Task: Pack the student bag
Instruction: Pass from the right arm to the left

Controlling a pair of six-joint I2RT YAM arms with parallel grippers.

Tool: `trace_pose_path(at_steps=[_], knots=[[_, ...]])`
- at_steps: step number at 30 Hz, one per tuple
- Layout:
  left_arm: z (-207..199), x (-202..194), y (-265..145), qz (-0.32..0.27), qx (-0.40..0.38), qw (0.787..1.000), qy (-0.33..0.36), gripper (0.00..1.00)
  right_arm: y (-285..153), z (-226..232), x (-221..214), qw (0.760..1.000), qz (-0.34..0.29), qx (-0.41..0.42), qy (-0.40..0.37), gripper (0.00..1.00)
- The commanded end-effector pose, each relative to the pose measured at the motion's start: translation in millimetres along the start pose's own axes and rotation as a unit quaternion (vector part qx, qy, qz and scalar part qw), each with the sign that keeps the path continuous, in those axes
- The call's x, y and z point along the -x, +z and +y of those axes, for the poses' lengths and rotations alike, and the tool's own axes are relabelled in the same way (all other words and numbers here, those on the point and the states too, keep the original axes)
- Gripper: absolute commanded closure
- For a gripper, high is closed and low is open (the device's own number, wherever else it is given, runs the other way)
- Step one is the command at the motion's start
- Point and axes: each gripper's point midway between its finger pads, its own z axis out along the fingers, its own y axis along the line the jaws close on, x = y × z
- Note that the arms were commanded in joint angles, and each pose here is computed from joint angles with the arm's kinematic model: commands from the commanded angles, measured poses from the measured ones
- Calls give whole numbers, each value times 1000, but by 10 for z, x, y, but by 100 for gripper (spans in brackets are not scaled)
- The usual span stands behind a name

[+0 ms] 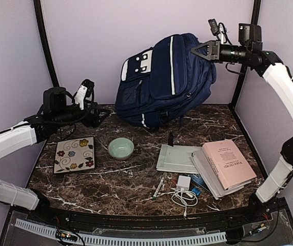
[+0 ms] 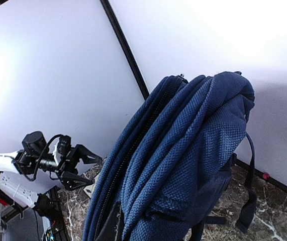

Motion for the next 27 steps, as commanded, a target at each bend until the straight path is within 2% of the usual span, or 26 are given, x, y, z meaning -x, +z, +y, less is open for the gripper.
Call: trace_pose_path(at_steps=[1,6,11,15,18,21,24,27], knots=[[-112,244,-31,-6,-33,999,-1,13,-681,990,749,960,-141,73,-230,100],[-318,538,-179,-10,-84,996,-6,13,-846,1225,401,941,-103,111,-303,100],[-705,912,-449,-16,-189,982,-17,14,-1094,1395,37,913,-86,110,-383,100],[-1015,1133,-635,-4,-289,957,-25,20,-1320,1622,-217,888,-73,135,-433,100],[-1242,1227,-819,-3,-367,930,-14,25,-1317,1608,-375,891,-51,150,-426,100],[-1257,1328,-870,-14,-370,929,-3,24,-1296,1578,-591,895,-17,177,-410,100],[-1182,1351,-775,-10,-346,938,-2,14,-1299,1582,-762,894,4,204,-399,100],[-1105,1286,-555,14,-337,941,-30,7,-1306,1615,-834,891,4,227,-394,100]])
